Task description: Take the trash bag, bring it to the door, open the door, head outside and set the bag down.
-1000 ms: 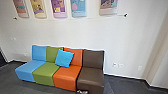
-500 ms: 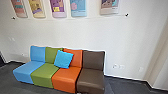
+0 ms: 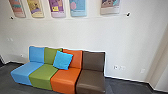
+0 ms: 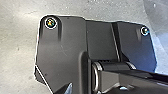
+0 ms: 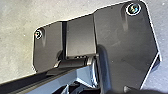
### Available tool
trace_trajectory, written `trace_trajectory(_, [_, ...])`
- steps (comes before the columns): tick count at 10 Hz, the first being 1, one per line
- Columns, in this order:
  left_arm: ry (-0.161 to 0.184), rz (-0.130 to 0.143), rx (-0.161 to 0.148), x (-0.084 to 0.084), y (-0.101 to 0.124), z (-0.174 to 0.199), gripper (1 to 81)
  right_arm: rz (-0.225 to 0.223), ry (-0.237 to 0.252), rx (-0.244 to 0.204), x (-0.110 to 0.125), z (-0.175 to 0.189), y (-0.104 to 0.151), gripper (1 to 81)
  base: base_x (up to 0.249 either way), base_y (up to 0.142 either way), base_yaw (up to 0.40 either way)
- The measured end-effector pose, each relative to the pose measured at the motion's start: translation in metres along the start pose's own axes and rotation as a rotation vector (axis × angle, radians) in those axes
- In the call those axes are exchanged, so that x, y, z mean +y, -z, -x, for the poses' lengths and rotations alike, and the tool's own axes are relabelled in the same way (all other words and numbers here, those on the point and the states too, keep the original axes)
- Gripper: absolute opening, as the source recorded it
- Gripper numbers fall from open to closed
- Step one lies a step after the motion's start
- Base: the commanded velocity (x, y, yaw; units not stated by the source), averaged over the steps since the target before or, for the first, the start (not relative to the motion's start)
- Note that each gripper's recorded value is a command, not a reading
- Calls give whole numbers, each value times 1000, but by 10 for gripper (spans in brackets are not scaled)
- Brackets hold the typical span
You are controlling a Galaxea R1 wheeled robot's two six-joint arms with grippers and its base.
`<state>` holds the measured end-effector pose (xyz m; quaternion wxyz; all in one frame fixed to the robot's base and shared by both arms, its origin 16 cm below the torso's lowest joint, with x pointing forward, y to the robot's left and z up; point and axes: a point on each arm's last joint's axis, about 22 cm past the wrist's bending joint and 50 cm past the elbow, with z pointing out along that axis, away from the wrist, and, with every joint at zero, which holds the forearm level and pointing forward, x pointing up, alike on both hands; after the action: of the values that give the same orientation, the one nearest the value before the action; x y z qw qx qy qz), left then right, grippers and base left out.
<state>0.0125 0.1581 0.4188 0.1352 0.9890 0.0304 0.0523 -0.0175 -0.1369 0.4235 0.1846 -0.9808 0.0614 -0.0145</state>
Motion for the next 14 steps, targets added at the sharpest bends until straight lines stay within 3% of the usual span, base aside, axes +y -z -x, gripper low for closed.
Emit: trace_trajectory(14, [0,0,0,0,0,0,811,1,-1,-2,1,2,0,811,99,0,0])
